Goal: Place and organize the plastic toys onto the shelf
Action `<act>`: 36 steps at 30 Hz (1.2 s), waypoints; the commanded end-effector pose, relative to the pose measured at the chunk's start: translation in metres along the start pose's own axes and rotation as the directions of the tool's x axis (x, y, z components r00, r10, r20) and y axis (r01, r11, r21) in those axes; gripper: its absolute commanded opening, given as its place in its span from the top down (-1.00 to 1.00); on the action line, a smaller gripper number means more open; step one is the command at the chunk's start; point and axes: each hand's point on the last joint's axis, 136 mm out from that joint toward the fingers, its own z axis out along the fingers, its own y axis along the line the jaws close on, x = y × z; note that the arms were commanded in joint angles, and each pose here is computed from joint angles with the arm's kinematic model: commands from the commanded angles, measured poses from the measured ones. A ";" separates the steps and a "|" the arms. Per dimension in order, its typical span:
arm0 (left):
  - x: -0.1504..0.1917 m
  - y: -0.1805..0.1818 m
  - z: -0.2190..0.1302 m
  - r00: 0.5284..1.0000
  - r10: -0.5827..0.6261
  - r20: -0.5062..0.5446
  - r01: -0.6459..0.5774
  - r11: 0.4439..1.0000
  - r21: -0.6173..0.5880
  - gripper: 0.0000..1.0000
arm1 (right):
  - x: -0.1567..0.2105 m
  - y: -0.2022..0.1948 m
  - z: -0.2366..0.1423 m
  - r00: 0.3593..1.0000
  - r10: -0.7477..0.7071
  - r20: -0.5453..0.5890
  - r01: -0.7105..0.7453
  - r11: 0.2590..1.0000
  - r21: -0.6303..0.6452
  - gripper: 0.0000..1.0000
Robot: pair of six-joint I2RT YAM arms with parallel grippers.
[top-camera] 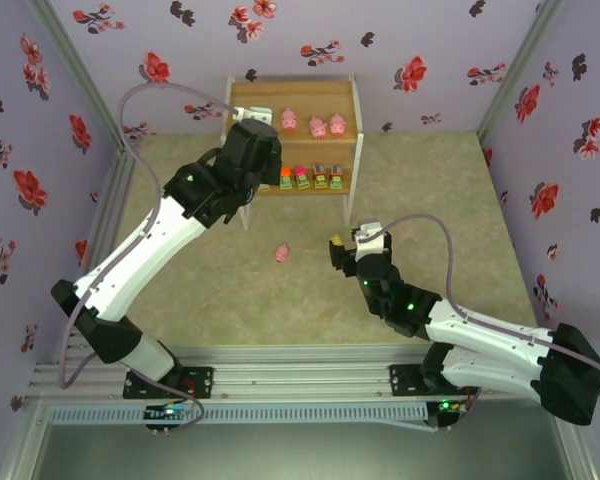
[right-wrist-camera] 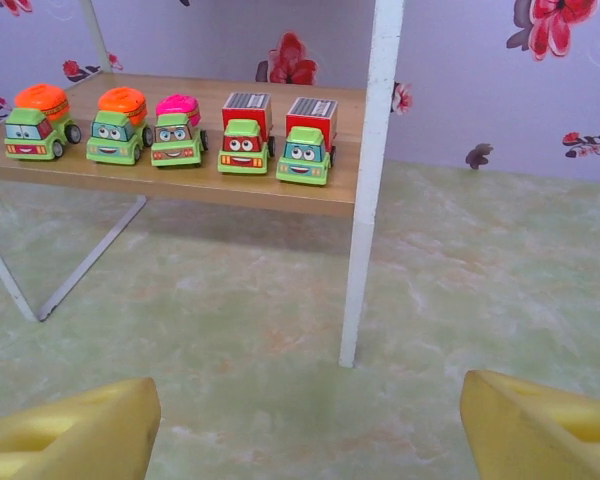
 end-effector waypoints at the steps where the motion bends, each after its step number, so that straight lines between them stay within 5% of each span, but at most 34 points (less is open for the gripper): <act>1: -0.018 0.003 0.001 1.000 0.016 0.007 -0.016 1.000 0.001 0.23 | -0.001 -0.005 -0.001 1.000 -0.002 0.005 0.002 0.999 0.035 -0.44; 36: -0.024 0.009 0.077 0.997 -0.051 -0.064 0.050 0.999 -0.012 0.23 | 0.008 -0.001 0.008 0.999 -0.024 -0.024 0.025 0.999 0.031 -0.45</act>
